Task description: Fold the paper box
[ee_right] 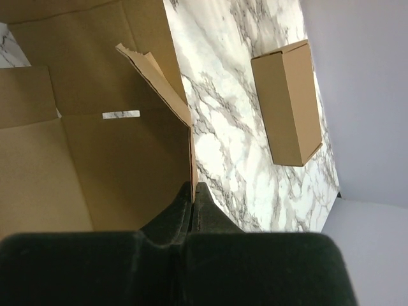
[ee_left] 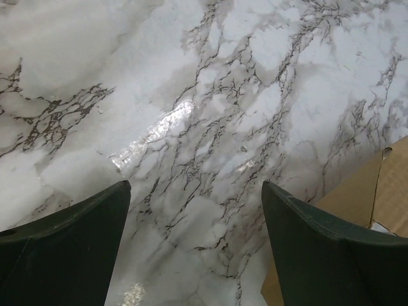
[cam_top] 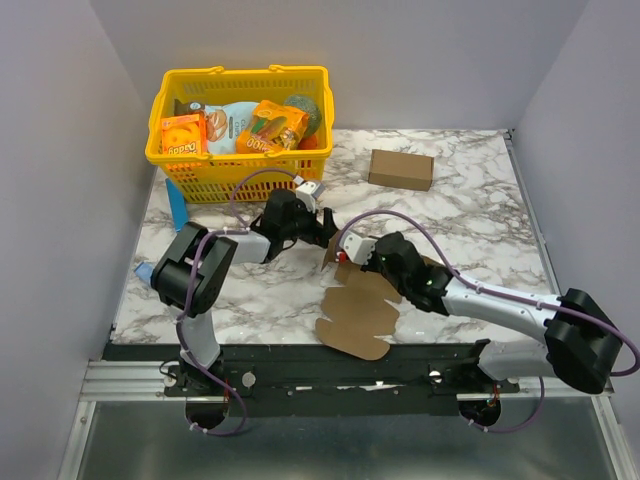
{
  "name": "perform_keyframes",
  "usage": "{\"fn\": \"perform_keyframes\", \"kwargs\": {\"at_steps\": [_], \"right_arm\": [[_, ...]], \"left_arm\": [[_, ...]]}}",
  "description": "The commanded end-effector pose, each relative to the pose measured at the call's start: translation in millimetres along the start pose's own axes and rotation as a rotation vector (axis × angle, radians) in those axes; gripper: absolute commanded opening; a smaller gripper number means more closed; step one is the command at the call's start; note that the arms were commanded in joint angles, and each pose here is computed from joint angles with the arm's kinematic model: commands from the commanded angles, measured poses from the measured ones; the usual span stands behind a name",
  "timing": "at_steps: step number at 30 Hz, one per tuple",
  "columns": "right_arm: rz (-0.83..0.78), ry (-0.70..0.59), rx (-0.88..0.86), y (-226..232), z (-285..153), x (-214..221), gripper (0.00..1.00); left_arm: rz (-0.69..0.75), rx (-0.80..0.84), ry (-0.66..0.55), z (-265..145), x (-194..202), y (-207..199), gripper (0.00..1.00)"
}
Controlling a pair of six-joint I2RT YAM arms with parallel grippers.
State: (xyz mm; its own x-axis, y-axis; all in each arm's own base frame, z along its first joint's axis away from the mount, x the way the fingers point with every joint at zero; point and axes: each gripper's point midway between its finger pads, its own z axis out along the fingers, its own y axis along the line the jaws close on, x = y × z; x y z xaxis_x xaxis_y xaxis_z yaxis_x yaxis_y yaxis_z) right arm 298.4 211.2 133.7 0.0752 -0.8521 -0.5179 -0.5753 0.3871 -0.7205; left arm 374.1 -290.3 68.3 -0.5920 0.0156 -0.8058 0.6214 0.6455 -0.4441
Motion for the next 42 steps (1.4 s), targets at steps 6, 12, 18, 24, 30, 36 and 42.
{"fn": "perform_keyframes", "kwargs": {"at_steps": [6, 12, 18, 24, 30, 36, 42], "right_arm": [[-0.066, 0.036, -0.015, 13.2, 10.4, 11.2, 0.01], [-0.075, 0.042, -0.001, 13.8, 15.6, 11.1, 0.01], [-0.069, 0.045, 0.006, 15.1, 17.8, 10.5, 0.01], [-0.054, 0.043, 0.021, 13.0, 15.6, 10.8, 0.01], [-0.026, 0.042, 0.039, 9.4, 13.7, 10.8, 0.01], [0.008, 0.023, 0.113, -5.2, 8.2, 7.1, 0.01], [-0.041, -0.011, 0.219, -23.8, 10.7, -0.7, 0.01]], "left_arm": [[0.012, -0.015, 0.001, -0.6, 16.0, -15.3, 0.92], [0.010, 0.023, 0.012, 3.3, 28.2, -34.7, 0.92], [0.007, 0.050, 0.006, 6.5, 35.2, -55.2, 0.92], [-0.015, 0.011, -0.048, 0.9, 34.4, -63.3, 0.92], [-0.046, 0.000, -0.125, -10.8, 33.3, -68.1, 0.93], [-0.022, -0.009, -0.135, -14.9, 37.1, -65.2, 0.93], [0.049, 0.003, -0.155, -8.6, 19.6, -69.3, 0.94]]}}
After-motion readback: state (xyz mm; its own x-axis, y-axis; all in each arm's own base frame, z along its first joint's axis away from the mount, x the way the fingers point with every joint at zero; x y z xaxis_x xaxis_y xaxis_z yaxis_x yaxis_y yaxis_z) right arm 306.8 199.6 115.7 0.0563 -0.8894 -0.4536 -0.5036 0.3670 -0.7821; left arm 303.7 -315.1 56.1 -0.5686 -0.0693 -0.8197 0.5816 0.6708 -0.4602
